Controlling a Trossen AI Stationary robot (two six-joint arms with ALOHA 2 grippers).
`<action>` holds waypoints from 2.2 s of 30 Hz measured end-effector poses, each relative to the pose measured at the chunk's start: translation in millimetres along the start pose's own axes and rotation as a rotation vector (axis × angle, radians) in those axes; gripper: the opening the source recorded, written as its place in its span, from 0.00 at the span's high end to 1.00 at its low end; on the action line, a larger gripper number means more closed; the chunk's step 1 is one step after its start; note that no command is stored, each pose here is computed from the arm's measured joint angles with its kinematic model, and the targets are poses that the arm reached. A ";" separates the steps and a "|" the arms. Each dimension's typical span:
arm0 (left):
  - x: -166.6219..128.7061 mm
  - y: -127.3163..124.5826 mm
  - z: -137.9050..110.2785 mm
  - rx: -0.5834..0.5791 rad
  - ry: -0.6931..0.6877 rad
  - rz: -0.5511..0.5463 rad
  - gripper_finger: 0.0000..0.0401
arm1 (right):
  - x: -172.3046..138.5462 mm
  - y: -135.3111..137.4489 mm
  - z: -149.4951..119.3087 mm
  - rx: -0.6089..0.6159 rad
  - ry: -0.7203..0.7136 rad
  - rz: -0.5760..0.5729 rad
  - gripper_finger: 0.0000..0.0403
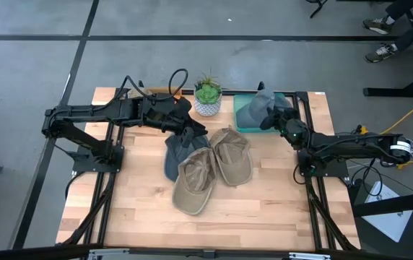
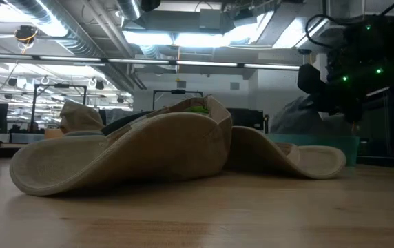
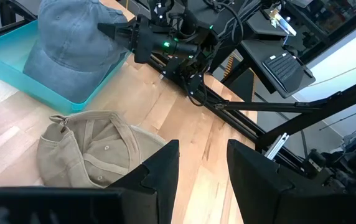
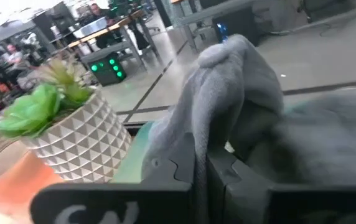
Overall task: Pick & Place hat
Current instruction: Put the right gray cap into the green bin, then put the left brown cap into the orange bin
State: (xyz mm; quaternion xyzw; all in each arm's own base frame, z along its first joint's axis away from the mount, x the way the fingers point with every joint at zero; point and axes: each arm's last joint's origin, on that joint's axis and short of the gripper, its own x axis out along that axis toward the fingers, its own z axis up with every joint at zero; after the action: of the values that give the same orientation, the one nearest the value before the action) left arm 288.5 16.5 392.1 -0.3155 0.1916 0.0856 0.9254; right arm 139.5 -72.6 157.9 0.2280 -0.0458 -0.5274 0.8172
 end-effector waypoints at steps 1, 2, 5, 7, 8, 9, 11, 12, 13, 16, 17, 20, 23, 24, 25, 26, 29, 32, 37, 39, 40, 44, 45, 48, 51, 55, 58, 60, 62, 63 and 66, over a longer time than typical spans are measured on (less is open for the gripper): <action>0.0 0.0 0.0 0.000 0.000 0.000 0.68 | -0.1 -0.6 -0.3 0.014 -0.003 -0.007 0.98; 0.0 0.0 0.0 0.000 0.000 0.000 0.68 | -0.2 -1.0 -0.4 0.028 -0.007 -0.013 0.98; 0.0 0.0 0.0 -0.001 0.000 0.000 0.68 | -0.2 -1.8 -0.3 0.062 -0.020 -0.032 0.98; 0.0 0.0 0.0 -0.002 0.000 0.000 0.68 | -0.3 -2.1 -0.1 0.084 -0.027 -0.042 0.98; 0.0 0.0 0.0 -0.003 0.000 0.000 0.68 | -0.3 -2.3 -0.3 0.092 -0.027 -0.045 0.98; 0.0 0.0 0.0 -0.003 0.000 0.000 0.68 | -0.3 -2.6 -0.8 0.097 -0.024 -0.048 0.98; 0.0 0.0 0.0 -0.013 0.001 -0.001 0.68 | -0.3 -3.4 -2.0 0.091 -0.014 -0.055 0.98; 0.0 0.0 0.0 -0.018 0.001 -0.001 0.68 | -0.3 -3.9 -2.6 0.086 -0.010 -0.058 0.98; 0.0 0.0 0.0 -0.021 0.001 -0.001 0.68 | -0.3 -4.2 -3.1 0.090 -0.006 -0.062 0.98; 0.0 0.0 -0.1 -0.026 0.001 -0.001 0.68 | -0.4 -5.0 -4.9 0.114 0.014 -0.060 0.98; 0.0 0.0 -0.1 -0.026 0.001 -0.001 0.68 | -0.4 -4.7 -5.2 0.112 0.026 -0.047 0.98; 0.0 0.0 -0.1 -0.026 0.001 -0.001 0.68 | -0.4 -3.6 -6.4 0.091 0.062 -0.008 0.96; 0.0 0.0 -0.1 -0.026 0.001 -0.001 0.68 | -0.5 -2.9 -7.0 0.085 0.084 0.019 0.90; 0.0 0.0 -0.1 -0.026 0.001 -0.001 0.68 | -0.5 -2.7 -7.2 0.085 0.089 0.025 0.88; 0.0 0.0 -0.1 -0.026 0.001 -0.001 0.68 | -0.5 -2.5 -7.3 0.085 0.093 0.031 0.85; 0.0 0.0 -0.1 -0.026 0.001 -0.001 0.68 | -0.5 -2.4 -7.4 0.085 0.097 0.035 0.82; 0.0 0.0 -0.1 -0.026 0.002 -0.001 0.68 | -0.6 -1.9 -7.7 0.068 0.109 0.051 0.71; 0.0 0.0 -0.1 -0.026 0.002 -0.001 0.68 | -1.3 -1.4 -6.3 0.040 0.107 0.066 0.62; 0.0 0.0 -0.1 0.004 0.002 -0.002 0.68 | -6.9 -0.2 6.0 -0.002 0.028 0.089 0.52; 0.1 0.0 -0.1 0.012 0.003 -0.002 0.68 | -10.4 -0.6 13.2 -0.007 -0.028 0.078 0.51; 0.0 0.0 -0.1 0.017 0.002 -0.002 0.68 | -12.3 -1.0 16.9 -0.006 -0.056 0.071 0.51; 0.1 0.0 -0.1 0.035 0.002 -0.002 0.68 | -19.8 -2.0 29.5 -0.022 -0.139 0.074 0.54; 0.1 0.1 -0.1 0.038 0.002 -0.001 0.68 | -21.5 -2.3 31.7 -0.029 -0.151 0.079 0.55; 0.1 0.1 -0.1 0.060 0.002 -0.001 0.68 | -25.4 -3.6 36.1 -0.048 -0.173 0.087 0.57; 0.1 0.0 -0.1 0.085 0.003 -0.002 0.68 | -28.9 -4.4 40.5 -0.031 -0.196 0.104 0.59; 0.1 0.1 -0.1 0.129 0.002 -0.001 0.68 | -34.3 -0.8 46.4 0.028 -0.190 0.271 0.59; 0.1 0.1 -0.1 0.169 0.002 -0.002 0.68 | -38.3 5.1 49.1 0.036 -0.131 0.469 0.59; 0.1 0.1 -0.1 0.194 0.002 -0.002 0.68 | -41.4 12.5 55.7 0.037 -0.080 0.602 0.59; 0.1 0.1 -0.1 0.237 0.003 -0.002 0.68 | -44.9 21.0 62.7 0.013 -0.002 0.702 0.59; 0.1 0.1 -0.3 0.266 0.004 -0.002 0.68 | -47.0 25.6 67.4 -0.004 0.038 0.736 0.60; 0.2 -1.7 -2.8 0.357 0.019 -0.011 0.68 | -53.6 39.4 82.3 -0.071 0.163 0.792 0.60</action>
State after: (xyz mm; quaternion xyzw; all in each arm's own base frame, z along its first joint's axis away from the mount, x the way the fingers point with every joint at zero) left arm 288.3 13.4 391.0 -0.1481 0.2110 0.0423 0.9653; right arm 123.1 -38.6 256.8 0.2054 -0.0467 -0.1532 0.9655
